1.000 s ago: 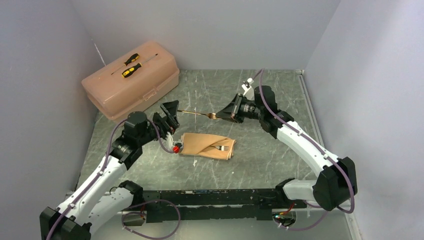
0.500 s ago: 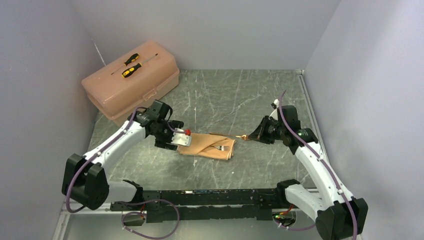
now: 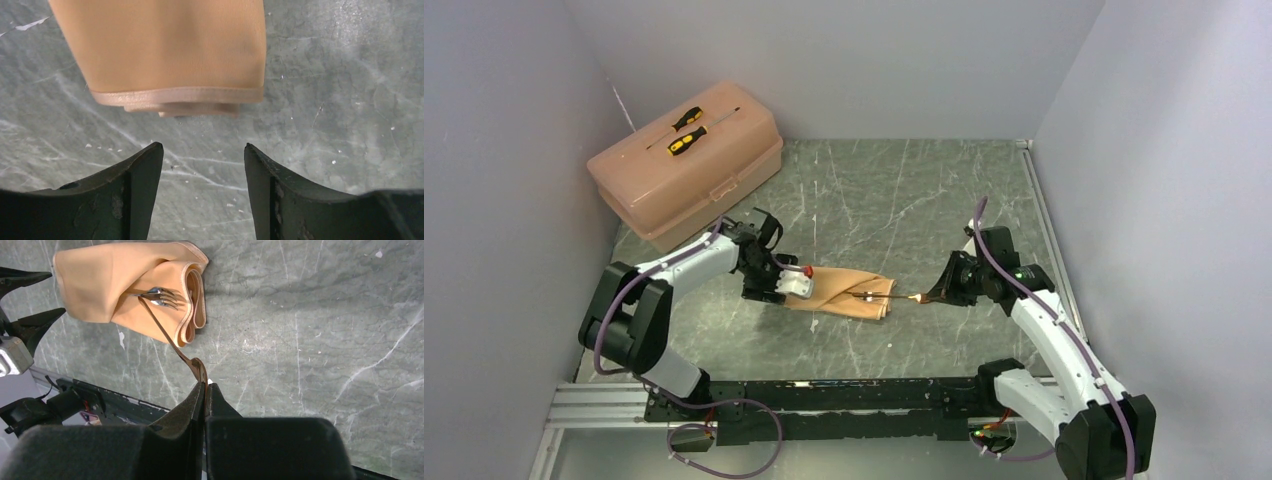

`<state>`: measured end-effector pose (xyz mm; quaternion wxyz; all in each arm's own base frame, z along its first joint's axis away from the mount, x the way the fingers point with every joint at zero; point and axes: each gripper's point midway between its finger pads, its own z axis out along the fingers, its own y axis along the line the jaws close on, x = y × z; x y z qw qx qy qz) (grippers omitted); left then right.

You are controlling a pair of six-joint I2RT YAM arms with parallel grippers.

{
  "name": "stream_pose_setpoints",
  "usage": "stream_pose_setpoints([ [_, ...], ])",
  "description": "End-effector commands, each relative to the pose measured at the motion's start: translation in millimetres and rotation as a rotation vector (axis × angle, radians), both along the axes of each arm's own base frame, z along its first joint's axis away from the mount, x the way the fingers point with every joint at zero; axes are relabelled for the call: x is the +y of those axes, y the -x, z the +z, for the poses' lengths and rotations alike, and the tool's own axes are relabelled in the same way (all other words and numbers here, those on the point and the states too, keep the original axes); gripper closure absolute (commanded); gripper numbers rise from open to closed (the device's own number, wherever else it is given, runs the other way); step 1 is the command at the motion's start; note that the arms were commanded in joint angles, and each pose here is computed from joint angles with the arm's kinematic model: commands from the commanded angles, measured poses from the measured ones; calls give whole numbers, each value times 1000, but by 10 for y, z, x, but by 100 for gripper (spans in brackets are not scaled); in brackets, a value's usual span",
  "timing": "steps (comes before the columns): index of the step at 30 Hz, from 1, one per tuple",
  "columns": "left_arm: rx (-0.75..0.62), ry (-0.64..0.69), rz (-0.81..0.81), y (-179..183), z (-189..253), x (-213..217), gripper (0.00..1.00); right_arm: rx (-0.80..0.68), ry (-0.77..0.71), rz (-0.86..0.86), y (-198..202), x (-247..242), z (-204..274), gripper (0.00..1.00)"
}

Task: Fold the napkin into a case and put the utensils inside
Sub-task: Insert the fork into the napkin.

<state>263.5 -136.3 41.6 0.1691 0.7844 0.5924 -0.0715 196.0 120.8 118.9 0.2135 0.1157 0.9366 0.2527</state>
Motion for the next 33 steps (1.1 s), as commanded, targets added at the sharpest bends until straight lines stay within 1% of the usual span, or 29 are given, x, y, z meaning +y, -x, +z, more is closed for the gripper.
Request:
stream_pose_setpoints([
  [1,-13,19,-5,-61,-91,-104,35,-38,-33,7,-104,59,17,100],
  [11,-1,-1,-46,-28,-299,-180,42,-28,-130,3,-211,222,-93,100],
  [22,25,-7,-55,30,-341,-189,45,-47,-266,7,-311,438,-138,100],
  [33,41,-12,-43,48,-366,-190,46,-61,-287,62,-485,850,-221,100],
])
